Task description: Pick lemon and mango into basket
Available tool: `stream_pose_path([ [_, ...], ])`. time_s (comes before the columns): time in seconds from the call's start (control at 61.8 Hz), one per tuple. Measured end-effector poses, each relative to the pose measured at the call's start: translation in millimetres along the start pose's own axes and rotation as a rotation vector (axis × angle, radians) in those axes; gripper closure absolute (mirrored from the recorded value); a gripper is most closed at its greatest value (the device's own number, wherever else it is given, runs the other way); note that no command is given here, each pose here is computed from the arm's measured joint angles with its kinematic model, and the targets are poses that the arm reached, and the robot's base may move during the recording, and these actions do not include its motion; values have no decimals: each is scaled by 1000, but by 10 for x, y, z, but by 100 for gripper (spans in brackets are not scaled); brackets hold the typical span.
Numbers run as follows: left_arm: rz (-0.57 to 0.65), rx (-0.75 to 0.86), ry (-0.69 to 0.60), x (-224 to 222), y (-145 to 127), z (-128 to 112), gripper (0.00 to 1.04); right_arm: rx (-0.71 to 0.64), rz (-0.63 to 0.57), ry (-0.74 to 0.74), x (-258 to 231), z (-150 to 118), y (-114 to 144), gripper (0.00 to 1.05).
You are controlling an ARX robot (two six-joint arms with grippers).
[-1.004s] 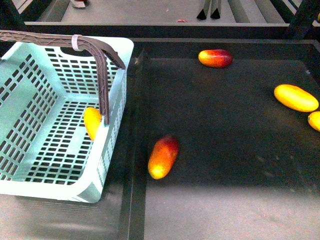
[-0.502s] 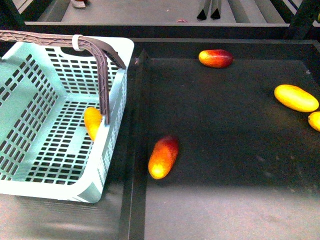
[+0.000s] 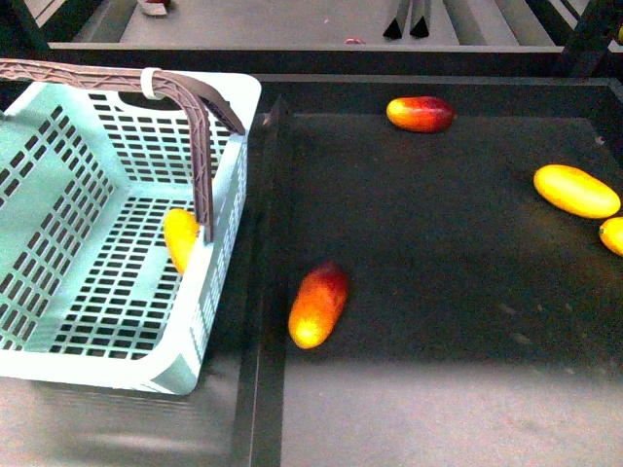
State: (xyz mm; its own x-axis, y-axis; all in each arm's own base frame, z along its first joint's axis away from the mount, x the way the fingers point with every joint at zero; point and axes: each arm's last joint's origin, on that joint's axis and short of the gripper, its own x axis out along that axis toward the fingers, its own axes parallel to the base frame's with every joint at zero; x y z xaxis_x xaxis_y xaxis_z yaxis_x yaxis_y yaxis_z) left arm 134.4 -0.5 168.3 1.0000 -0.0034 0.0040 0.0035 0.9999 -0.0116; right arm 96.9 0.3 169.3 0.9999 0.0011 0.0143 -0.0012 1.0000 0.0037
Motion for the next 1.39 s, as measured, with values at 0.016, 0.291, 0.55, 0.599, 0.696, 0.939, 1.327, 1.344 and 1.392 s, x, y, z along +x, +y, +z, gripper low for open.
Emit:
stream_pose_path([
  [0.016, 0, 0, -2, -12, 0, 5, 102, 0, 0, 0, 0, 0, 0, 9],
  [0.291, -1, 0, -12, -167, 0, 36, 102, 0, 0, 0, 0, 0, 0, 9],
  [0.55, -1, 0, -13, -241, 0, 34, 102, 0, 0, 0, 0, 0, 0, 9],
  [0.599, -1, 0, -12, -253, 0, 32, 102, 0, 0, 0, 0, 0, 0, 9],
  [0.696, 0, 0, 21, -322, 0, -12, 102, 0, 0, 0, 0, 0, 0, 9],
  [0.939, 0, 1, -8, -372, 0, 4, 102, 0, 0, 0, 0, 0, 0, 9],
  [1.327, 0, 1, -8, -372, 0, 4, 102, 0, 0, 0, 0, 0, 0, 9],
  [1.344, 0, 1, -8, -372, 0, 4, 102, 0, 0, 0, 0, 0, 0, 9],
  [1.392, 0, 1, -8, -372, 0, 4, 102, 0, 0, 0, 0, 0, 0, 9],
])
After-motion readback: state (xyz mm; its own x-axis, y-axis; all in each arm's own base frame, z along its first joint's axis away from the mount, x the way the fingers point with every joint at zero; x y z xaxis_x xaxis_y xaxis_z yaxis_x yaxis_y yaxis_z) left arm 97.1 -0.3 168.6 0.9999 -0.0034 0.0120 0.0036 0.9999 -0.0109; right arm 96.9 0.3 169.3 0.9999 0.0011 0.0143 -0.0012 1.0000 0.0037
